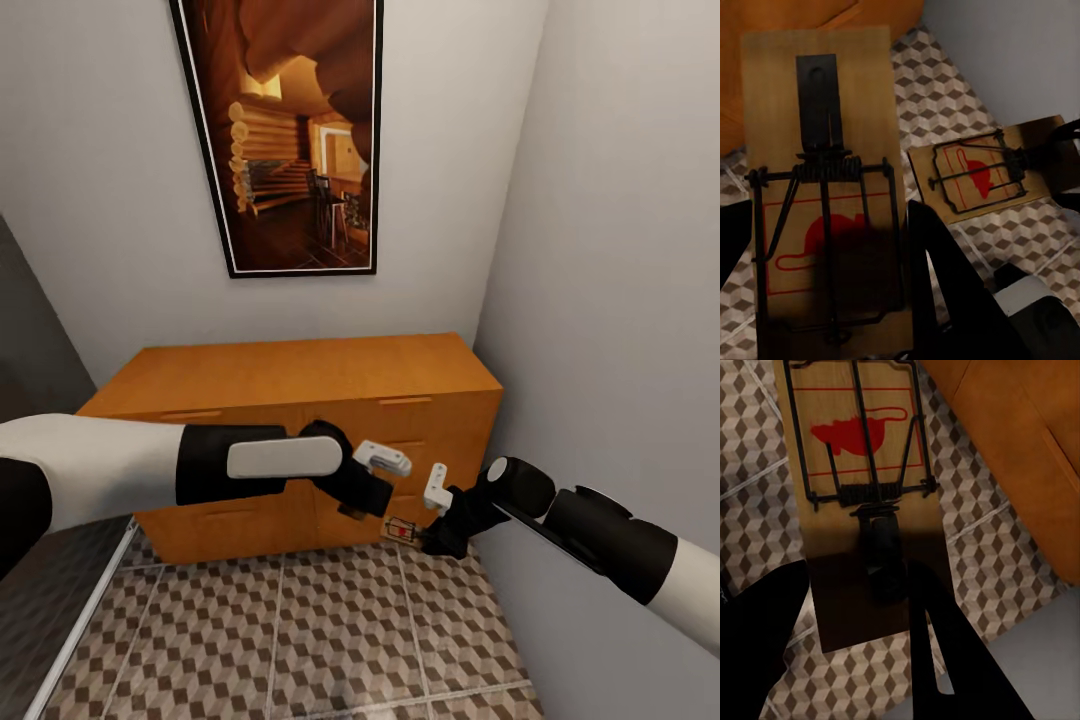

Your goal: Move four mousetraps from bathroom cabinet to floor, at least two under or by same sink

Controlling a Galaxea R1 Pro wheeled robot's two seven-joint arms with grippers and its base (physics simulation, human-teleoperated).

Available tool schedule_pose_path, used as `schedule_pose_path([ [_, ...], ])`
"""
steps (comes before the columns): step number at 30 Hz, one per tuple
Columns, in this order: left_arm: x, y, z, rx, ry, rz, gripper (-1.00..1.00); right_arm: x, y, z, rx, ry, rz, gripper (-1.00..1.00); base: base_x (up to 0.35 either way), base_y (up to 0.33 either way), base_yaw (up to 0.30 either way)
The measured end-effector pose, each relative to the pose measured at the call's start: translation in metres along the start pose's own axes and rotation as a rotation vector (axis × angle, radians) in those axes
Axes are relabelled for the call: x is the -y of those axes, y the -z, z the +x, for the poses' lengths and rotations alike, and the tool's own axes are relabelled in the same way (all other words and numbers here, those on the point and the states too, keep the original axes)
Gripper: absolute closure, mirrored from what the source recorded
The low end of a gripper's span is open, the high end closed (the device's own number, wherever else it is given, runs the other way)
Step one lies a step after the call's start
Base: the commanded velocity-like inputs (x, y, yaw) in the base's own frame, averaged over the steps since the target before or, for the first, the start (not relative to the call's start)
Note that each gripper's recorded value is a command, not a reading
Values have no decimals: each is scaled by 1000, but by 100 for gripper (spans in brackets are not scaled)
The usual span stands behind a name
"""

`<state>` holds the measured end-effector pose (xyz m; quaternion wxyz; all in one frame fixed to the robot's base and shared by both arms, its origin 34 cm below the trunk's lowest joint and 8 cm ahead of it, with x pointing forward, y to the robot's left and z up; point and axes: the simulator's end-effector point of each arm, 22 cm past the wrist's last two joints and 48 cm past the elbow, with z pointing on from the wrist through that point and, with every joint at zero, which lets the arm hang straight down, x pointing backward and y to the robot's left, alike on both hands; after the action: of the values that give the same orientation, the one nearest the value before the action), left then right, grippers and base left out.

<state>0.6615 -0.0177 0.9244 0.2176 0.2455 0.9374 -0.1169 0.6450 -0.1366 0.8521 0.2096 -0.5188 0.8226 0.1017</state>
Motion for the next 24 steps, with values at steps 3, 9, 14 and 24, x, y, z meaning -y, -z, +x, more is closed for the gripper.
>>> schedule_pose_path([
  [3,-3,-3,5,-9,-5,-9,100,0,0,0,0,0,0,100,0,0,0],
  [9,-9,-11,18,-23,-4,-31,100,1,0,1,-2,-1,4,100,0,0,0],
  [14,-15,-20,36,-40,-19,-59,100,2,-1,2,-3,-4,5,100,0,0,0],
  [24,-24,-60,119,-131,42,-97,100,1,-2,0,-1,-3,2,100,0,0,0],
])
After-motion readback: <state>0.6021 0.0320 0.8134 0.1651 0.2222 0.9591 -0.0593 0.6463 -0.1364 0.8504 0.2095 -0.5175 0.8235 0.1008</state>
